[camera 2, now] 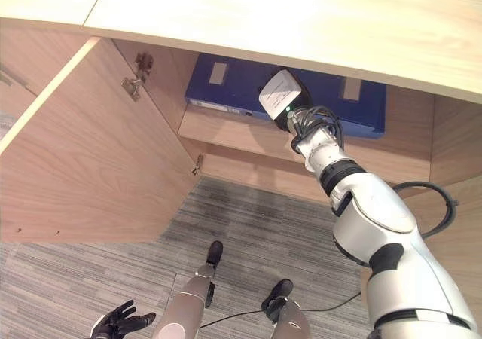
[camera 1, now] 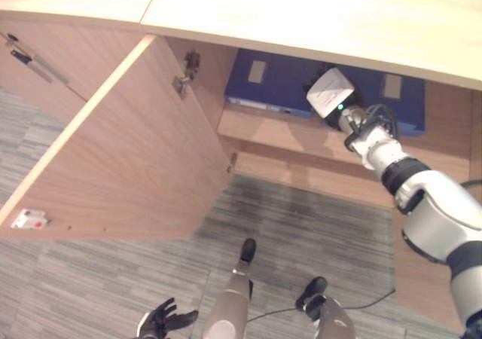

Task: Put the empty folder in the office cabinet

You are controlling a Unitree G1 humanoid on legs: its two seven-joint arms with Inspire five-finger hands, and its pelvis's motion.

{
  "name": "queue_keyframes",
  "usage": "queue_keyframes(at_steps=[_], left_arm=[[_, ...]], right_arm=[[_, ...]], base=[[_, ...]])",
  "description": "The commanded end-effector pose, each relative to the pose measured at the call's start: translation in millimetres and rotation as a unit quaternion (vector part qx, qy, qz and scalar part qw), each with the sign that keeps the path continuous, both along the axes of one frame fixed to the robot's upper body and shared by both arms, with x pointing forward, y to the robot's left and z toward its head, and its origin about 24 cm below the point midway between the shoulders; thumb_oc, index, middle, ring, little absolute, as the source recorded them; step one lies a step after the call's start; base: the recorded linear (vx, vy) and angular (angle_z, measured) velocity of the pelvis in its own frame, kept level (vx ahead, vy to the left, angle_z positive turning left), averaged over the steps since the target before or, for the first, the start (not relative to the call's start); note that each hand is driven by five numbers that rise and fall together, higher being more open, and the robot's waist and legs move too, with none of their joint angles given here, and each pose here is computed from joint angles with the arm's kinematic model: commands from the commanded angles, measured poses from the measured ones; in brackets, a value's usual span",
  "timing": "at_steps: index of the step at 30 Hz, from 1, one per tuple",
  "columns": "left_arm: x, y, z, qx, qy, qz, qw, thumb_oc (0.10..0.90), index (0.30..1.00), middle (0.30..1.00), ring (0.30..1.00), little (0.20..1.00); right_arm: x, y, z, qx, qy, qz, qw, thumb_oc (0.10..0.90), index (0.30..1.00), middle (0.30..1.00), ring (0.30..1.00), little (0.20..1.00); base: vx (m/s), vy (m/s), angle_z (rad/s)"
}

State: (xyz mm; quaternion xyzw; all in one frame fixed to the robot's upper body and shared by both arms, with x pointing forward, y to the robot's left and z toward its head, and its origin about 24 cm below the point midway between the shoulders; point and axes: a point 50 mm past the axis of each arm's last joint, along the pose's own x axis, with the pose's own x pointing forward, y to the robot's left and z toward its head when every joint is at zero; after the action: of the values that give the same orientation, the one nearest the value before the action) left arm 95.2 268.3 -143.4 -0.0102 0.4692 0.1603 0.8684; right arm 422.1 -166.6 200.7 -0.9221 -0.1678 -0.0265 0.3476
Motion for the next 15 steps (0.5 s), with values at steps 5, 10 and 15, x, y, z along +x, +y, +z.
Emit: queue_keyframes(at_steps=[5, 10, 15], left_arm=[[-19.6, 22.1, 1.4, 0.043, 0.034, 0.032, 0.998, 0.800, 0.900, 0.900, 0.900, 0.900], [-19.2, 17.5, -0.5, 0.044, 0.035, 0.038, 0.998, 0.800, 0.900, 0.900, 0.900, 0.900], [-14.5, 16.7, 0.4, 0.048, 0.034, 0.023, 0.998, 0.800, 0.900, 0.900, 0.900, 0.900]], right_arm=[[1.3, -11.3, 83.4, -0.004, -0.134, -0.021, 0.991, 0.800, 0.900, 0.900, 0.900, 0.900], [2.4, 2.8, 85.7, 0.002, -0.129, -0.005, 0.992, 0.800, 0.900, 0.900, 0.900, 0.900], [3.2, 17.3, 82.5, 0.023, -0.127, 0.012, 0.992, 0.800, 0.900, 0.900, 0.900, 0.900]], base=[[0.09, 0.086, -0.03], [0.06, 0.210, -0.12], [0.05, 0.173, -0.07]])
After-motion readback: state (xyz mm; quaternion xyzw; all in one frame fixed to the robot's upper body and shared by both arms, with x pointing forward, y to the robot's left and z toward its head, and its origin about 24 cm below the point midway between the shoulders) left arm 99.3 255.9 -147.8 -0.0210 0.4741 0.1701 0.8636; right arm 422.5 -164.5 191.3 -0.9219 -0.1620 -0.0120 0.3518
